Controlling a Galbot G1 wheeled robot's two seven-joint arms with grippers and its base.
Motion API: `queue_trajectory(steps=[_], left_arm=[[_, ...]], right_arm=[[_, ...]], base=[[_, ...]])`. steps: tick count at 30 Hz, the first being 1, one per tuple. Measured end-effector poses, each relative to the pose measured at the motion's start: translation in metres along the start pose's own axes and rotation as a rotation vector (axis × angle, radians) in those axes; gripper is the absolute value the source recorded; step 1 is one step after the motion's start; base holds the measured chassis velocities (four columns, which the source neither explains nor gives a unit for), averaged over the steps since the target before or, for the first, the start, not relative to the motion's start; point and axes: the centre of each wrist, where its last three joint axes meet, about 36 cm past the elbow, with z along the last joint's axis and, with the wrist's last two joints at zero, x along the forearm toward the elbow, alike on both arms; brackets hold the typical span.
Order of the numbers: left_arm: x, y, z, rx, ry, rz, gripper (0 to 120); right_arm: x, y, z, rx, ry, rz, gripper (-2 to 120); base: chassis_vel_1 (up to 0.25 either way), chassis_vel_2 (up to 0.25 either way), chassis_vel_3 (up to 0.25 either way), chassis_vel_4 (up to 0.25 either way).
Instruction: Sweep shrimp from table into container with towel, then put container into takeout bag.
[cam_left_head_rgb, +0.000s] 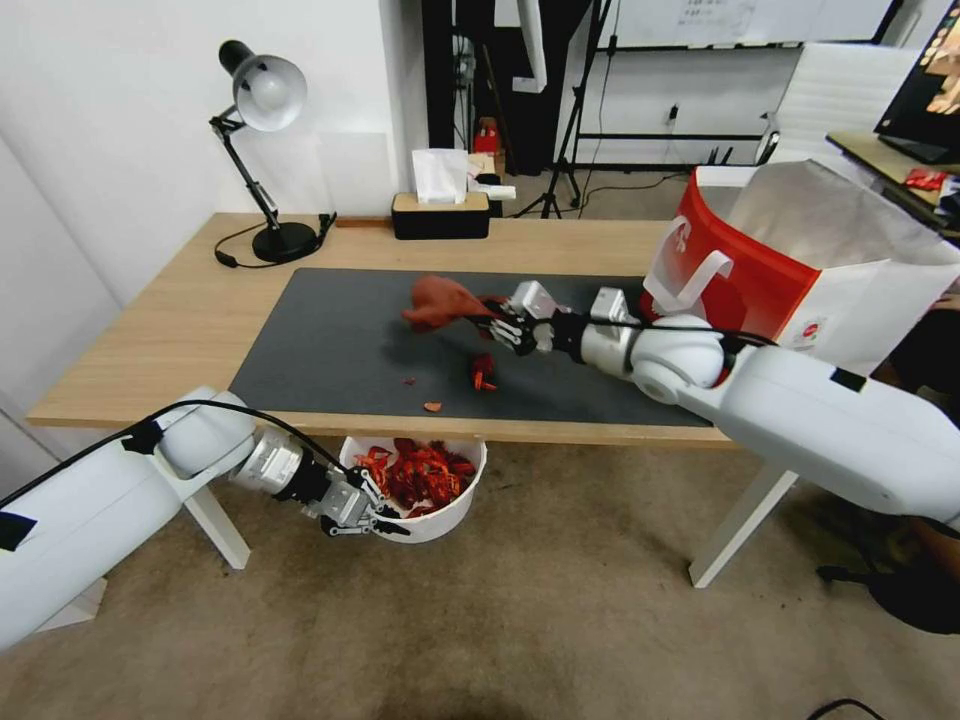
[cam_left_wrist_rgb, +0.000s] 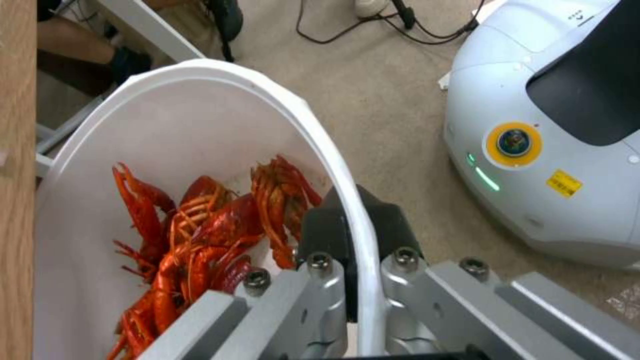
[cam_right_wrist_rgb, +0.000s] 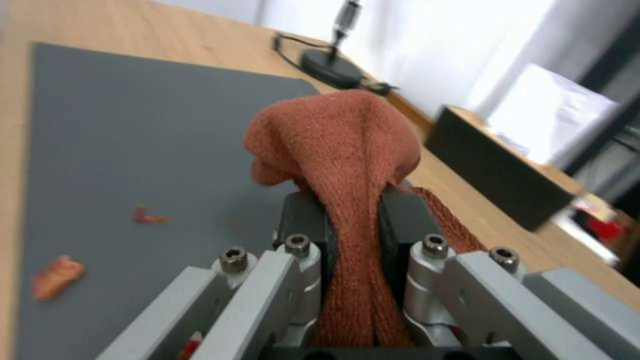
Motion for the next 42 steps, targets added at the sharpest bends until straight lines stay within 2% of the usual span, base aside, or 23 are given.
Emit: queue_trajectory(steps=[3,10,19,30,42], left_arm=[[0.0,0.001,-0.001,-0.001,0.001,0.001,0],[0.0,0.0,-0.001,0.002,0.003,0.005,0],[0.0,-0.002,-0.002,0.003,0.003,0.009,0],[0.001,-0.005,0.001,0.01,0.004,0.007,0],[0.001,-0.004,0.001,0.01,0.003,0.005,0]], right_arm=[[0.004,0.0,0.003,0.006,0.009,0.024,10],[0.019,0.017,0.037,-0.011,0.095,0.105,10],[-0.001,0.03,0.063,-0.04,0.138,0.138,10],[-0.029,0.071,0.07,-0.075,0.134,0.092,10],[-0.055,0.083,0.065,-0.081,0.095,0.014,10]], base=[[0.0,0.0,0.0,0.0],[0.0,0.0,0.0,0.0],[0.0,0.0,0.0,0.0],[0.0,0.0,0.0,0.0],[0.0,0.0,0.0,0.0]])
